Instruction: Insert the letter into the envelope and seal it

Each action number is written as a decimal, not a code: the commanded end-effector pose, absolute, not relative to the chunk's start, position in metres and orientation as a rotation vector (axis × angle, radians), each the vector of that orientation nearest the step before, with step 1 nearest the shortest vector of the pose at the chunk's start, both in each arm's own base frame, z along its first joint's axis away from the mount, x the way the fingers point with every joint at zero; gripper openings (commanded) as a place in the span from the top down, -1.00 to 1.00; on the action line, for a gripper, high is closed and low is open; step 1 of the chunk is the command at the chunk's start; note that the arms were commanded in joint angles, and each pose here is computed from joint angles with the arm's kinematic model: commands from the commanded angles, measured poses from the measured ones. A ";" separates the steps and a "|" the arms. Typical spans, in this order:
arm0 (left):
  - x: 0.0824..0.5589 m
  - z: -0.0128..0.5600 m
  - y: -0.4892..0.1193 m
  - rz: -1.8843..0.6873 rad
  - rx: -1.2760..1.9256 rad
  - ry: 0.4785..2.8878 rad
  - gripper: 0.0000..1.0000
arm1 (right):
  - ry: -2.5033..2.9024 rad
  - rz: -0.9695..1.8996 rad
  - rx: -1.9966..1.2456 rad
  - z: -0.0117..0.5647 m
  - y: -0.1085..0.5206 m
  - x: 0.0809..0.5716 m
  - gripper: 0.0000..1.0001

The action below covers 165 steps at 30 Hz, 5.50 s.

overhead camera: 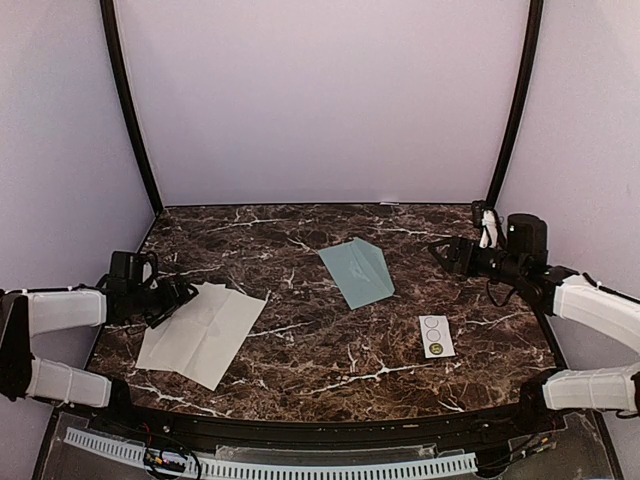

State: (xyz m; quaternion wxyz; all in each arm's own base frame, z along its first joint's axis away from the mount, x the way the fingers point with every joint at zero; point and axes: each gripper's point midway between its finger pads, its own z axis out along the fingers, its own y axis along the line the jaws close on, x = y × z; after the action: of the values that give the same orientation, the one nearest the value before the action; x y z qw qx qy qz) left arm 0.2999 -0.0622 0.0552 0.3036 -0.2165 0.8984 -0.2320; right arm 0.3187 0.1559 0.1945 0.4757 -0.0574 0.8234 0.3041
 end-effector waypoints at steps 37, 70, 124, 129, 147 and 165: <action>0.277 0.027 -0.081 -0.787 -0.559 2.539 0.24 | 2.043 0.838 -0.264 0.189 0.197 0.321 -0.97; 0.284 0.008 -0.210 -0.999 -0.089 2.675 0.40 | 2.083 1.003 -0.523 0.177 0.325 0.279 -0.96; 0.185 0.013 -0.151 -0.775 -0.498 2.785 -0.07 | 2.495 1.087 -0.556 0.067 0.415 0.261 -0.31; 0.184 0.009 -0.152 -0.777 -0.494 2.797 0.01 | 2.514 1.101 -0.561 0.060 0.420 0.261 -0.29; 0.183 0.008 -0.142 -0.673 -0.468 2.824 0.10 | 2.586 1.004 -0.511 0.036 0.421 0.273 -0.22; 0.178 -0.001 -0.159 -0.733 -0.406 2.862 0.18 | 2.650 1.146 -0.431 0.022 0.427 0.258 -0.08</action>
State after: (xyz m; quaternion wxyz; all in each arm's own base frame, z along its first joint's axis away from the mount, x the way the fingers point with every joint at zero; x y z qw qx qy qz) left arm 0.2007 -0.1726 0.0239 0.1239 -0.1315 0.9393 -0.2916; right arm 0.2709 0.4272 0.0381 0.1446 -0.1618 0.8981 0.3826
